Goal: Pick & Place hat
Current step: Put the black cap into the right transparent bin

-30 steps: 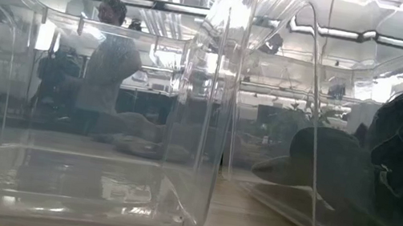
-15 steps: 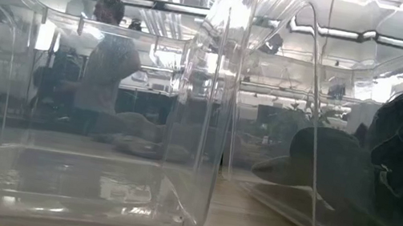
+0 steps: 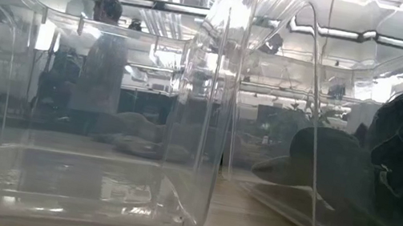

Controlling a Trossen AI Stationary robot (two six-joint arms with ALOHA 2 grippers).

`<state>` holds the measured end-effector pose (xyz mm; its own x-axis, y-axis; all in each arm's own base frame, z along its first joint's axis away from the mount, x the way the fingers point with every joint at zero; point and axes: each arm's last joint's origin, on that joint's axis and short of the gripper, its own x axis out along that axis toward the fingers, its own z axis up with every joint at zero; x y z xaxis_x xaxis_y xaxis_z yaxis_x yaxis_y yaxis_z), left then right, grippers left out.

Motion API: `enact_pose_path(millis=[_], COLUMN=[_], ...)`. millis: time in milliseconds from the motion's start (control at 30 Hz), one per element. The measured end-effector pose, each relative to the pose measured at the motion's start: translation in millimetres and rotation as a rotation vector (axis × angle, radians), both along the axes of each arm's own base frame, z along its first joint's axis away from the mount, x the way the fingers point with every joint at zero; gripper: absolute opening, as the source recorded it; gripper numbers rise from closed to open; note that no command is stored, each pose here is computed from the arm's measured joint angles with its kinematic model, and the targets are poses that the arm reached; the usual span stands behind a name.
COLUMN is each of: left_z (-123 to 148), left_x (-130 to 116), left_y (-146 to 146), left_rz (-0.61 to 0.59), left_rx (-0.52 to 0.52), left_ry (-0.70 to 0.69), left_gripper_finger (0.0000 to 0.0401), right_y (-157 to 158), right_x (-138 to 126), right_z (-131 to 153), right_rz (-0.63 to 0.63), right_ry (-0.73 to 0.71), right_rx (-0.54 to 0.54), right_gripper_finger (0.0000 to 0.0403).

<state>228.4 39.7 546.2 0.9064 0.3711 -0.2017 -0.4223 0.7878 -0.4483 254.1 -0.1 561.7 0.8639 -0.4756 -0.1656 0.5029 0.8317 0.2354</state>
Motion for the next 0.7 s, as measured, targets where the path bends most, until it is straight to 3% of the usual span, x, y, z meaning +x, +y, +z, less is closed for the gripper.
enact_pose_path(millis=[433, 567, 700], left_z=[-15.8, -15.8, -15.8], left_x=[15.6, 16.0, 16.1], left_y=[0.8, -0.3, -0.6], left_rz=[-0.045, -0.084, -0.096], left_rx=[-0.023, -0.027, -0.011], left_ry=[0.062, 0.062, 0.068], left_gripper_finger=[0.0003, 0.0003, 0.0003], right_y=[1.6, 1.6, 1.7], right_x=[16.5, 20.0, 19.6], right_z=[-14.6, -17.3, -17.4], right_rz=[0.015, 0.010, 0.007], right_ry=[0.060, 0.066, 0.061], right_rx=[0.063, 0.079, 0.094], right_gripper_finger=[0.0204, 0.0157, 0.0067])
